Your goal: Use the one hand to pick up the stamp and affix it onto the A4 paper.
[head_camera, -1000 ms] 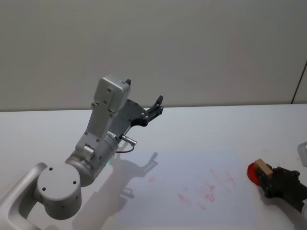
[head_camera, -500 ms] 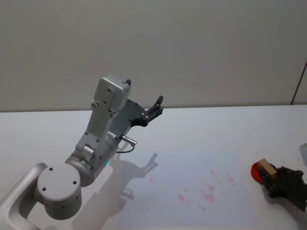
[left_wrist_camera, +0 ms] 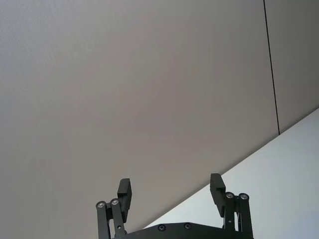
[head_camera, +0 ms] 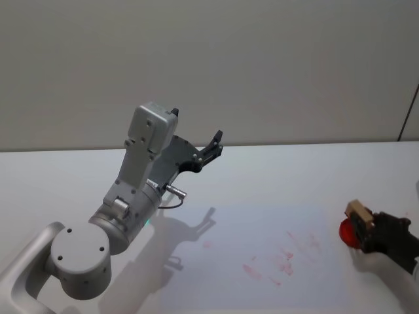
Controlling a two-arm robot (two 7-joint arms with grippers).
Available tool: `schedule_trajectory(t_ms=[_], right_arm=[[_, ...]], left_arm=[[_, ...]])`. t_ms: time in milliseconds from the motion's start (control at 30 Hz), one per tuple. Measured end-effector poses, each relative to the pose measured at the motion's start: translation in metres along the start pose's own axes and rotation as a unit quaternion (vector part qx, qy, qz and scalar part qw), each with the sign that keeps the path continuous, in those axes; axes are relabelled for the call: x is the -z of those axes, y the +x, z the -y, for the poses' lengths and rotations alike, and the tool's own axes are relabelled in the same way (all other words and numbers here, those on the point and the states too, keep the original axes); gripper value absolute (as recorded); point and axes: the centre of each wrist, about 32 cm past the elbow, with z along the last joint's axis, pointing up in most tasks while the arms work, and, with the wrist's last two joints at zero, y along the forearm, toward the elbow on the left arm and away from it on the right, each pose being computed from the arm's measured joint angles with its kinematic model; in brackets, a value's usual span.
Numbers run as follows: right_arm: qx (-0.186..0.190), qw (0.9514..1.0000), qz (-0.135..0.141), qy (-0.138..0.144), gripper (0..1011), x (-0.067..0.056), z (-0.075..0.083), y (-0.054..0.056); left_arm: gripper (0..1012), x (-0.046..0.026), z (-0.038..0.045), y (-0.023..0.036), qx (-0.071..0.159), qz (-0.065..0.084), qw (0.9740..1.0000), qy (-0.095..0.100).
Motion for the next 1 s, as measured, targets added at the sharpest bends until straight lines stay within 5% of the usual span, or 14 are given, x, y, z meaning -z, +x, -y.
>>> schedule_trajectory(t_ms=[433, 1000], right_arm=[[-0.041, 0.9975, -0.022, 0.053, 220, -0.032, -0.004, -0.018], [-0.092, 0.9946, 0.001, 0.047, 221, -0.027, -0.02, -0.054]], left_arm=[[1001, 0.0, 0.0, 0.0, 0.0, 0.0, 1.0, 0.0], [1001, 0.0, 0.0, 0.0, 0.0, 0.0, 1.0, 0.0]])
